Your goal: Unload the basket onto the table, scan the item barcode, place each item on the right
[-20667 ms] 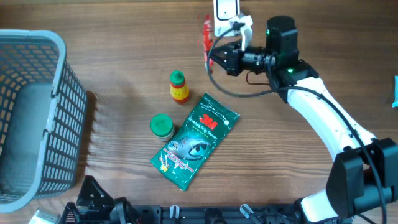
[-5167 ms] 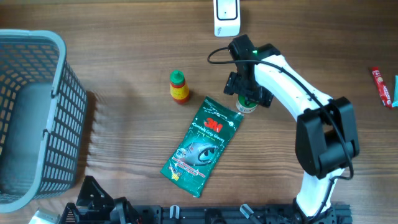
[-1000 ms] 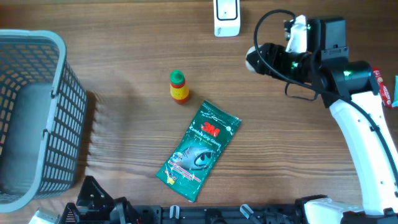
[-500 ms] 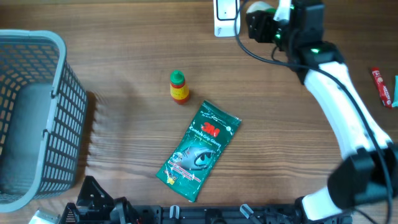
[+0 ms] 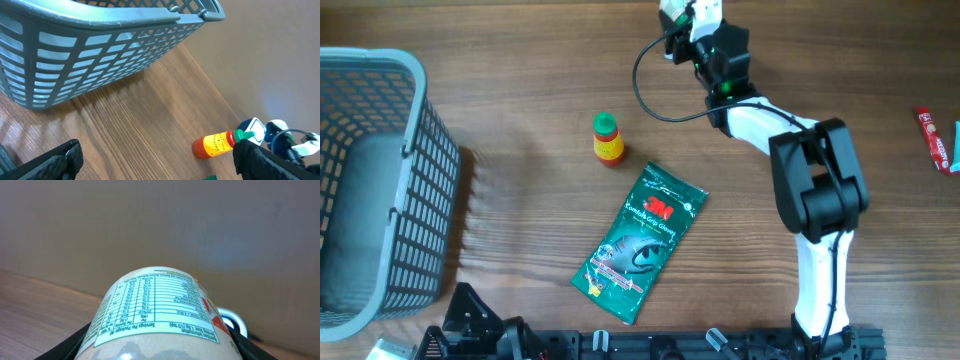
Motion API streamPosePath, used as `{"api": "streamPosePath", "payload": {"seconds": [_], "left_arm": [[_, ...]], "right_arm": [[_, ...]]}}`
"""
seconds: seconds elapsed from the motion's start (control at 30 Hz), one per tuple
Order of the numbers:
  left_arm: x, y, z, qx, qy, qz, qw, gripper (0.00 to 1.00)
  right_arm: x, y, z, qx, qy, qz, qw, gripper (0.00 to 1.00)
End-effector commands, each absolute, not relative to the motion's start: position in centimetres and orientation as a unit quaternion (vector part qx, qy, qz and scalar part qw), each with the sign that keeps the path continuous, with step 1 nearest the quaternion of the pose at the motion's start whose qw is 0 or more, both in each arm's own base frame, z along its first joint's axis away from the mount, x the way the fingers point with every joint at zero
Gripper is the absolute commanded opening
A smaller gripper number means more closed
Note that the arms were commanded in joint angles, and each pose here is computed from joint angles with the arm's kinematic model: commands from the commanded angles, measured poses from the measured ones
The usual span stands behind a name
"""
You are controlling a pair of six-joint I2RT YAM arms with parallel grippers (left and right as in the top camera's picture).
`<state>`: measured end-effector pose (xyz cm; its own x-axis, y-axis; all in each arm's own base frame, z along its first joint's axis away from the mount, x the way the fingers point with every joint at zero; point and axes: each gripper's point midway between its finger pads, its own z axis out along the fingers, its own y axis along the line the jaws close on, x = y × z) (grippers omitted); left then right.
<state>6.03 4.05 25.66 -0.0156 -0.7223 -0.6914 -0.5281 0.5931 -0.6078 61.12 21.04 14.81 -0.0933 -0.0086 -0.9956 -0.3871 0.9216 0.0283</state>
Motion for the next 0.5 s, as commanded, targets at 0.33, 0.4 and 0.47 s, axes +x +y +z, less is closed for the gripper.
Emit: {"api": "streamPosePath", "payload": {"seconds": [0.33,0.4,0.47], "left_arm": [[6.0,4.0,25.8,-0.439,0.706,-0.092,0.548,1.0],[6.0,4.0,25.8,-0.439,0.706,-0.092,0.548,1.0],[6.0,4.0,25.8,-0.439,0.706,-0.092,0.548,1.0]], "right_arm": [[64.5,20.2,19.4,-0.107,0.714,0.127,0.68,0.65],[63.6,18.7,22.8,-0.094,0.731,0.125,0.665,0.64],[61.5,14.9,27.3,-0.077,0.757,0.105,0.64,0.64]]}}
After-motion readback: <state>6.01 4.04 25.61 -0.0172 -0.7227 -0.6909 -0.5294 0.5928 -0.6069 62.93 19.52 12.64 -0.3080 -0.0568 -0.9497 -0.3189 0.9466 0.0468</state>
